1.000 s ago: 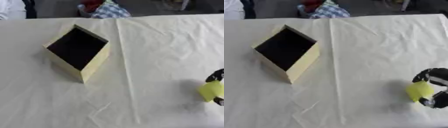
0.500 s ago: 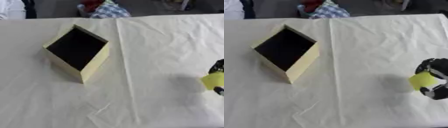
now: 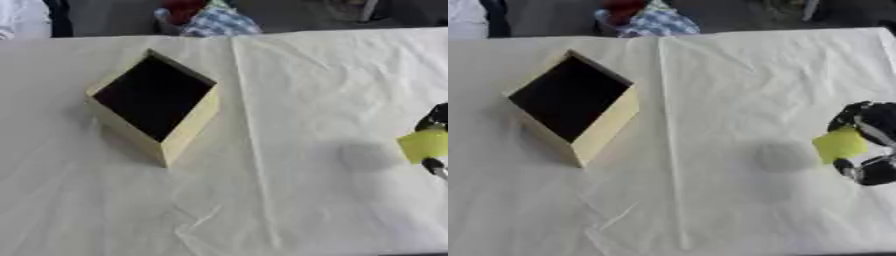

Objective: Pick up objects on the table and place them in the box.

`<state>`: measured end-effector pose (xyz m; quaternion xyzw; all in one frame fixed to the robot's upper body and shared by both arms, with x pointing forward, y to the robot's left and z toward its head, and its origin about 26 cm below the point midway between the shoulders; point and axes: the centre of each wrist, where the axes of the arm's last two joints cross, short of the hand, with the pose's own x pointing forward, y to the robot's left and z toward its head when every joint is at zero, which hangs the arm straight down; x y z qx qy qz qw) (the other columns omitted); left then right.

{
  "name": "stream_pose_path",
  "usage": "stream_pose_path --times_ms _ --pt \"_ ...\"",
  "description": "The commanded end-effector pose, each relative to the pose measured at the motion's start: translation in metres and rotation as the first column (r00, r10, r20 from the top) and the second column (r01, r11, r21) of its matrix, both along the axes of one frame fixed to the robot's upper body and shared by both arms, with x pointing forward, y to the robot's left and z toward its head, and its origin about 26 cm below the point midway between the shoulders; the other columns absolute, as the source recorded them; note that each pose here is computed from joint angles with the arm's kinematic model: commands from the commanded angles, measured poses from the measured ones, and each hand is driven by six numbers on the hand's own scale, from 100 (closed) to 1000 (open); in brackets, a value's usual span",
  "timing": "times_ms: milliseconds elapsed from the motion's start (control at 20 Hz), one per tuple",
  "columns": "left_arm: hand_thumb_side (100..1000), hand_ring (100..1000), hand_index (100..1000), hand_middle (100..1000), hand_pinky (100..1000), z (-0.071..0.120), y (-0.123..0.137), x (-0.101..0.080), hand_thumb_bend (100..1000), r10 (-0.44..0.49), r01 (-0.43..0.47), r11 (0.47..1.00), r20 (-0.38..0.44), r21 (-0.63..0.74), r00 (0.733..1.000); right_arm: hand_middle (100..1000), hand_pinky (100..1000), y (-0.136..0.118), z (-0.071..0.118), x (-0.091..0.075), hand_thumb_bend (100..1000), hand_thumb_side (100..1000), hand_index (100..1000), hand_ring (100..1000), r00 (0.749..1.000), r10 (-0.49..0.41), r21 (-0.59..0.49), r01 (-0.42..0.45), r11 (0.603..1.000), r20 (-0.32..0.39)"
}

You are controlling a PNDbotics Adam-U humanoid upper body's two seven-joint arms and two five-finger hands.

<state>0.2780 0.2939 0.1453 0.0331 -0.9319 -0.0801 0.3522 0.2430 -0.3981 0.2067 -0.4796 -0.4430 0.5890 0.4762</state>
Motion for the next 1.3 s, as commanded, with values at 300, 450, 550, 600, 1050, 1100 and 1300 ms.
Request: stream_pose_path --times_ms 300,450,550,600,1050,1100,1300 --pt "743 810 724 836 757 0.01 -0.002 0.0 100 -0.022 0.022 1.0 0.029 0.016 0.999 497 608 0.02 0.061 0.018 116 100 555 607 0.985 0.162 -0.087 -0.157 0.984 0.059" --pt "744 810 724 836 757 0.011 -0.004 0.001 100 -0.035 0.034 0.999 0.028 0.015 0.999 497 603 0.033 0.082 0.025 100 100 557 603 0.969 0.233 -0.076 -0.227 0.971 0.081" --pt "744 811 724 836 757 0.011 -0.005 0.002 100 -0.045 0.045 0.999 0.028 0.015 0.999 500 594 0.043 0.097 0.029 100 100 559 597 0.954 0.282 -0.061 -0.277 0.959 0.103" --pt "744 811 724 836 757 0.012 -0.006 0.002 100 -0.051 0.051 0.999 0.029 0.014 0.998 499 591 0.049 0.104 0.031 100 100 559 595 0.944 0.309 -0.053 -0.305 0.951 0.117" --pt "744 811 724 836 757 0.017 -0.013 0.006 100 -0.092 0.092 0.996 0.042 0.003 0.995 493 587 0.099 0.148 0.04 100 100 563 588 0.859 0.467 -0.039 -0.47 0.882 0.208" --pt "743 810 724 836 757 0.018 -0.014 0.006 100 -0.097 0.097 0.995 0.044 0.001 0.994 491 584 0.104 0.15 0.041 100 100 563 586 0.854 0.474 -0.039 -0.478 0.878 0.216" --pt "741 810 724 836 757 0.021 -0.018 0.008 100 -0.115 0.116 0.993 0.058 -0.009 0.992 482 569 0.121 0.157 0.051 100 100 562 575 0.832 0.495 -0.015 -0.508 0.861 0.251"
